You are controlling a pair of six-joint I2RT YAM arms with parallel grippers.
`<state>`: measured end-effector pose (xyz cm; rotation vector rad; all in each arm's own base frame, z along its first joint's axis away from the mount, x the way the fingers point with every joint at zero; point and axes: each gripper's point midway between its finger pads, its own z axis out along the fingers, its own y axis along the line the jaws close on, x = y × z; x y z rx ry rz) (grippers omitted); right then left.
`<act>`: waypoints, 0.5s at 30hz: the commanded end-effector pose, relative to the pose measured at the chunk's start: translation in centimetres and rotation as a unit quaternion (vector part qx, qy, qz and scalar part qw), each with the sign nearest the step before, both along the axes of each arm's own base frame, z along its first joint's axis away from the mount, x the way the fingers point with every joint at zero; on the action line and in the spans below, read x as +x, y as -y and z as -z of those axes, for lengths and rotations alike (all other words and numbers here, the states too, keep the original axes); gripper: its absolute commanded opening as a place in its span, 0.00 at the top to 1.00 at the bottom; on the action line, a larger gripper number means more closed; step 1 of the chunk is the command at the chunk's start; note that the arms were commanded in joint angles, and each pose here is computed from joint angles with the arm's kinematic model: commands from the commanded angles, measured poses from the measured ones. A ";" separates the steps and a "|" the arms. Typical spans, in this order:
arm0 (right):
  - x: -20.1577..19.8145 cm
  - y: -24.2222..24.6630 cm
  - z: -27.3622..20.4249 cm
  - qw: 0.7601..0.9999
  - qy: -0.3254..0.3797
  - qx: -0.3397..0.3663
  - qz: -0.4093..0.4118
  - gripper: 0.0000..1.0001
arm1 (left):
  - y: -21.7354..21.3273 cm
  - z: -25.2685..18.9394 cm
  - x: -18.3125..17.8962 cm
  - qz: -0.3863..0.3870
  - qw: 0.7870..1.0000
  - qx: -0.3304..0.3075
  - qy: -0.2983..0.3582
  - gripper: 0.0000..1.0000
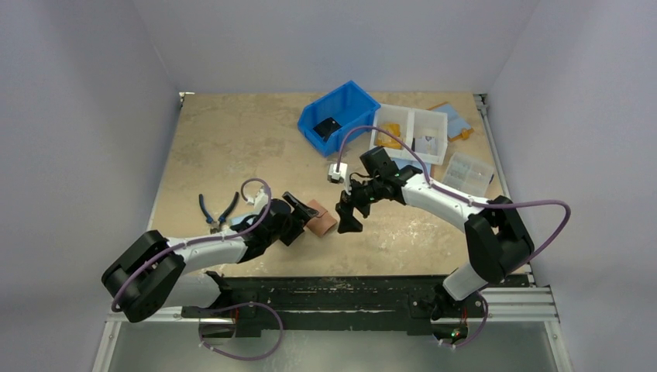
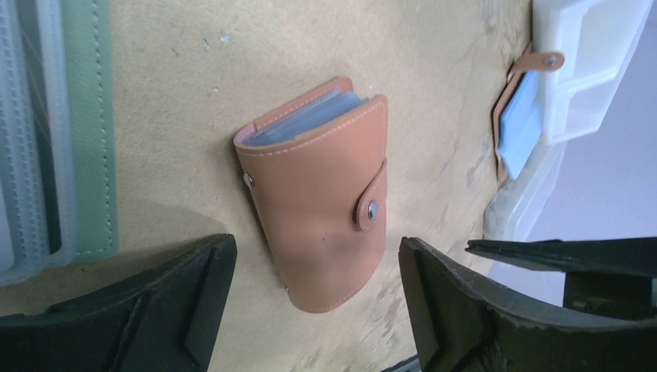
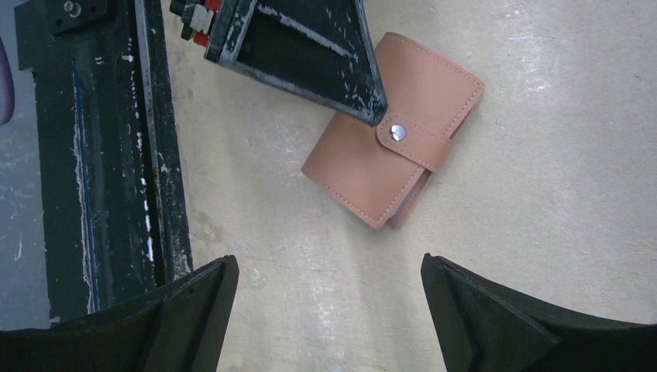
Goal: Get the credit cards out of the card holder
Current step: Move the card holder to the center of the board, then open the card holder at the center of the board.
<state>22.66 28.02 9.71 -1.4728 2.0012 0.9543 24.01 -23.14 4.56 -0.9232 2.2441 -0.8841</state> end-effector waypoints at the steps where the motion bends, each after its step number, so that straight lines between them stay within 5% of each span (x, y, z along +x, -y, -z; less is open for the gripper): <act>1: 0.8 0.2 -1.4 0.999 0.018 0.028 0.008 0.01 | -1.9 1.7 0.7 -0.068 0.998 0.015 -0.008 0.23; 9: 1.1 1.3 -0.8 0.998 0.058 0.005 -0.005 0.01 | -2.2 3.7 0.9 -0.082 0.996 0.032 -0.027 0.45; 15: 0.8 1.6 -1.2 0.996 0.089 0.013 -0.029 0.02 | -2.1 5.1 0.7 -0.048 0.997 0.057 -0.026 0.82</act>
